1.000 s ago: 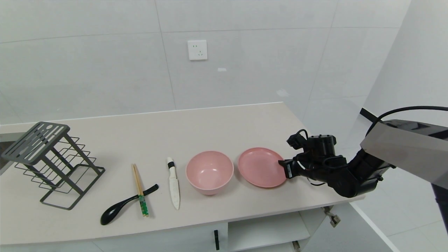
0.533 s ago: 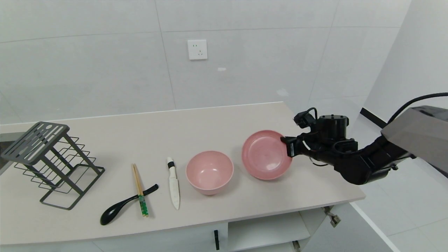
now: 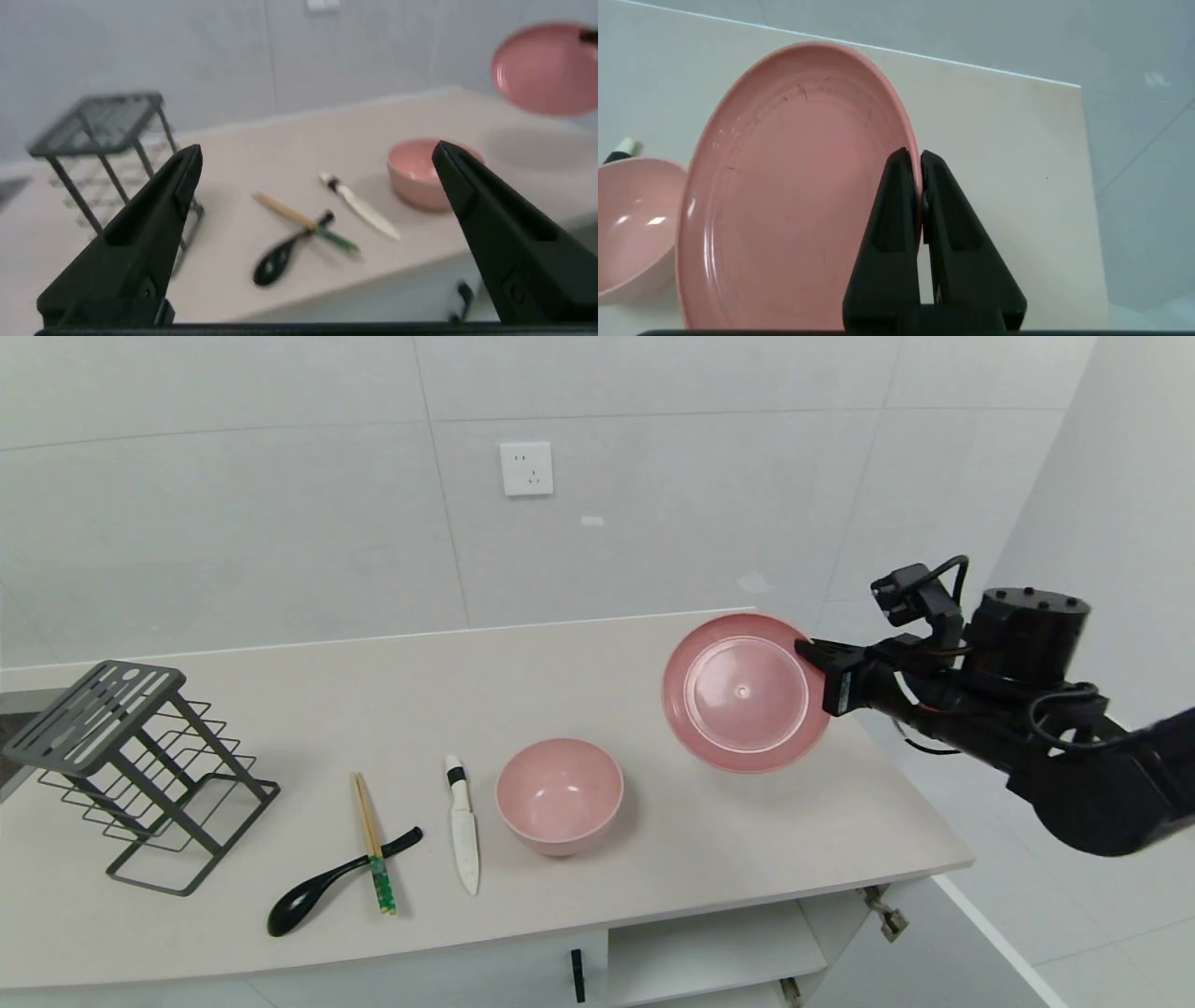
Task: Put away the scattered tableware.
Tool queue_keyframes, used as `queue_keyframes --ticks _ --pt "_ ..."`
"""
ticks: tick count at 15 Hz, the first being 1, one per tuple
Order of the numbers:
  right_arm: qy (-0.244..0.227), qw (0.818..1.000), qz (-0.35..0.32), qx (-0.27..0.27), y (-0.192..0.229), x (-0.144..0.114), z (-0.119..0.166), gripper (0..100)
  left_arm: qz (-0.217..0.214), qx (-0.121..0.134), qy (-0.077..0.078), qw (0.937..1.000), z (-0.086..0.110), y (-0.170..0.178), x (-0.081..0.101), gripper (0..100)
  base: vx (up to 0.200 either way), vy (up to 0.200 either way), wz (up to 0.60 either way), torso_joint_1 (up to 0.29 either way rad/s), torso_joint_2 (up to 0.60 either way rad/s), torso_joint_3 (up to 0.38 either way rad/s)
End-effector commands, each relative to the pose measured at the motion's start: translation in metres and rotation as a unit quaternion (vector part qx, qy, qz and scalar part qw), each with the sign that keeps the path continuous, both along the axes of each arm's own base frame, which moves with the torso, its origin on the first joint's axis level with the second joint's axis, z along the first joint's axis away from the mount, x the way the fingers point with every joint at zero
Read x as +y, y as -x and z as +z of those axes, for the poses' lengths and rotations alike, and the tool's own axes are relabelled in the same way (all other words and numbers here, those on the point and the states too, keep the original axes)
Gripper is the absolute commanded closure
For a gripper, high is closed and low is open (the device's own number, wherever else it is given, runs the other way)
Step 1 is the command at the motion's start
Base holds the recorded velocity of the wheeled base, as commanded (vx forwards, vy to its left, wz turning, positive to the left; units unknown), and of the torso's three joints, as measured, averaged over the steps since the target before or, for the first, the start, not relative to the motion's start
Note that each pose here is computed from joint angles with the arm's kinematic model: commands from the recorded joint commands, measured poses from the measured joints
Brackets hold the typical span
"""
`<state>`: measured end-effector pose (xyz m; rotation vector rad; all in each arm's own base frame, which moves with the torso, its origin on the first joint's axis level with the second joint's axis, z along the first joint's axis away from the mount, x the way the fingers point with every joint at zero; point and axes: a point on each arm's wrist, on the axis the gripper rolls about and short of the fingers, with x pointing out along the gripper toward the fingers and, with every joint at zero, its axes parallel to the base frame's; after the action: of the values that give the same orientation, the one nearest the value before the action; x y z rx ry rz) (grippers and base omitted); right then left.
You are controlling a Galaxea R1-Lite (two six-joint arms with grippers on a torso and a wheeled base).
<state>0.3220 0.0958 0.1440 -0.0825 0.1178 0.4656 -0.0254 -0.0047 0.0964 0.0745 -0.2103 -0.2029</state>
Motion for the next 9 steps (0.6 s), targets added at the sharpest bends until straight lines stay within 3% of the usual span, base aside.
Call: queue_keyframes --ticks 1,2,5,9 --pt "-0.01 0.999 0.002 -0.031 0.037 -0.009 0.02 100 -0.016 0.006 -0.002 0.9999 0.001 0.0 -0.001 0 0.0 0.0 0.0 0.0 0.0 0.0" --pt "-0.013 0.999 0.002 -0.038 0.057 -0.015 0.027 100 -0.053 0.005 -0.008 0.9986 0.013 0.001 -0.002 0 0.0 0.0 0.0 0.0 0.0 0.0" --pt "-0.015 0.999 0.011 -0.044 0.098 -0.027 0.03 100 -0.124 0.056 -0.016 0.9906 0.053 -0.006 -0.005 0 0.0 0.0 0.0 0.0 0.0 0.0" --pt "-0.029 0.997 0.023 -0.062 0.145 -0.046 0.029 100 -0.172 0.119 -0.019 0.9777 0.089 -0.041 -0.007 0 0.0 0.0 0.0 0.0 0.0 0.0"
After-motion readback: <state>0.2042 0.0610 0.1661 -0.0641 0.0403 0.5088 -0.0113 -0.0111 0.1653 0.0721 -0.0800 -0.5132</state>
